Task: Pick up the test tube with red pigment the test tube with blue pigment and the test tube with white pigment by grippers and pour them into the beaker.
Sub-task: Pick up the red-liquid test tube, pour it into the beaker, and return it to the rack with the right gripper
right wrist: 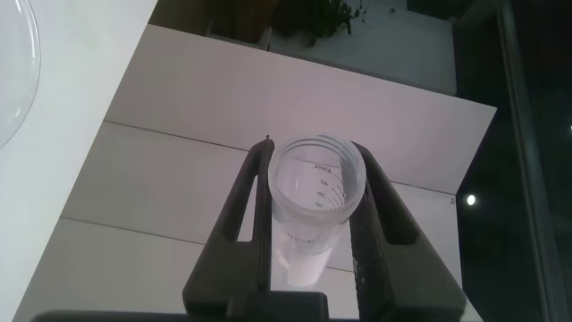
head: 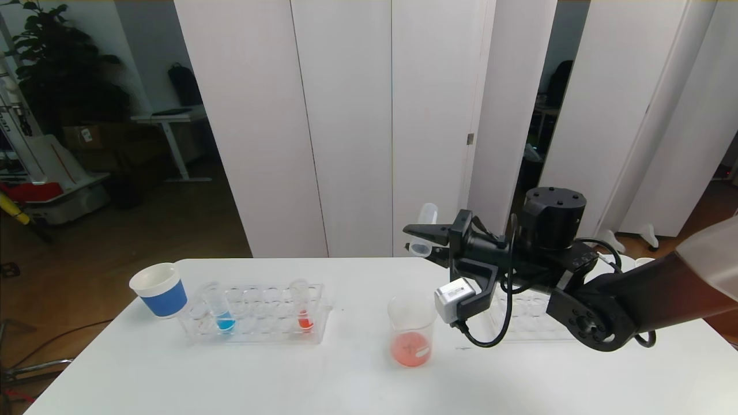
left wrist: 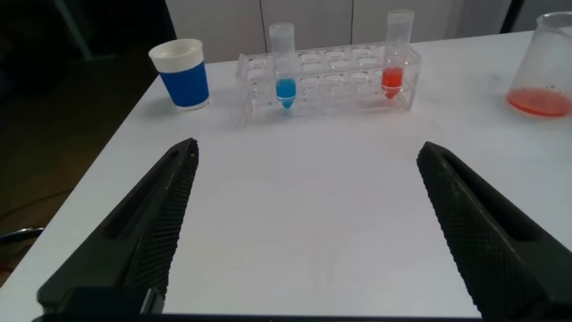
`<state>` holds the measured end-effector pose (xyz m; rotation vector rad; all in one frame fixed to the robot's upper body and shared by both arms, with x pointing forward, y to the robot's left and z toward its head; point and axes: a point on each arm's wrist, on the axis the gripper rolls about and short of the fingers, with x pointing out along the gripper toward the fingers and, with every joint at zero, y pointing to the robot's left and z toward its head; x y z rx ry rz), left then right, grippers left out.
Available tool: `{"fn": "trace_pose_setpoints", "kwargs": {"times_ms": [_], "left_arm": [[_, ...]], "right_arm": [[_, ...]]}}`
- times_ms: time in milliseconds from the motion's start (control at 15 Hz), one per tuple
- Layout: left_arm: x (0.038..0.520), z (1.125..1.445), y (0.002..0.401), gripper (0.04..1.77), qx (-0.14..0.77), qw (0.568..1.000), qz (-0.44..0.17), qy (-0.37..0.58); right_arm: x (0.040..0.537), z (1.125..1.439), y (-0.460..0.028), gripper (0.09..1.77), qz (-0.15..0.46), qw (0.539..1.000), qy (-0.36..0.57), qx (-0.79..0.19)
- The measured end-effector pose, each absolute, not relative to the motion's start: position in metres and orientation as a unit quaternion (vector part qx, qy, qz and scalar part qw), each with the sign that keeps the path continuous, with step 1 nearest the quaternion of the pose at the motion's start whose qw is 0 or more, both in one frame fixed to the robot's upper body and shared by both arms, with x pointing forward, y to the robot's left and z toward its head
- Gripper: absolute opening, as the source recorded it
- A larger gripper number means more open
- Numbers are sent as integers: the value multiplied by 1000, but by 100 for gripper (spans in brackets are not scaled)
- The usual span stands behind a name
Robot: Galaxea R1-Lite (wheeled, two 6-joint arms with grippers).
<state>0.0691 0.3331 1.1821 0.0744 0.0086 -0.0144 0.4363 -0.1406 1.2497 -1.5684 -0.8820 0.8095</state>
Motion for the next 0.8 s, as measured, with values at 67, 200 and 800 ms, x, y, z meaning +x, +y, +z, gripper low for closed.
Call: {"fn": "trace_pose_setpoints", "kwargs": {"times_ms": [67,200,800], "left_arm": [[69,1182,333,175,37,999,-7,4],[69,1182,333,175,37,999,-7,4],[69,1182,333,175,37,999,-7,4]], "right_arm": [[434,1250,-139,57,347,565,-364,-654],[428,1252,-135,57,351,603,-335,-633],[416,1288,-147,57,257,769,-235,-537]]}}
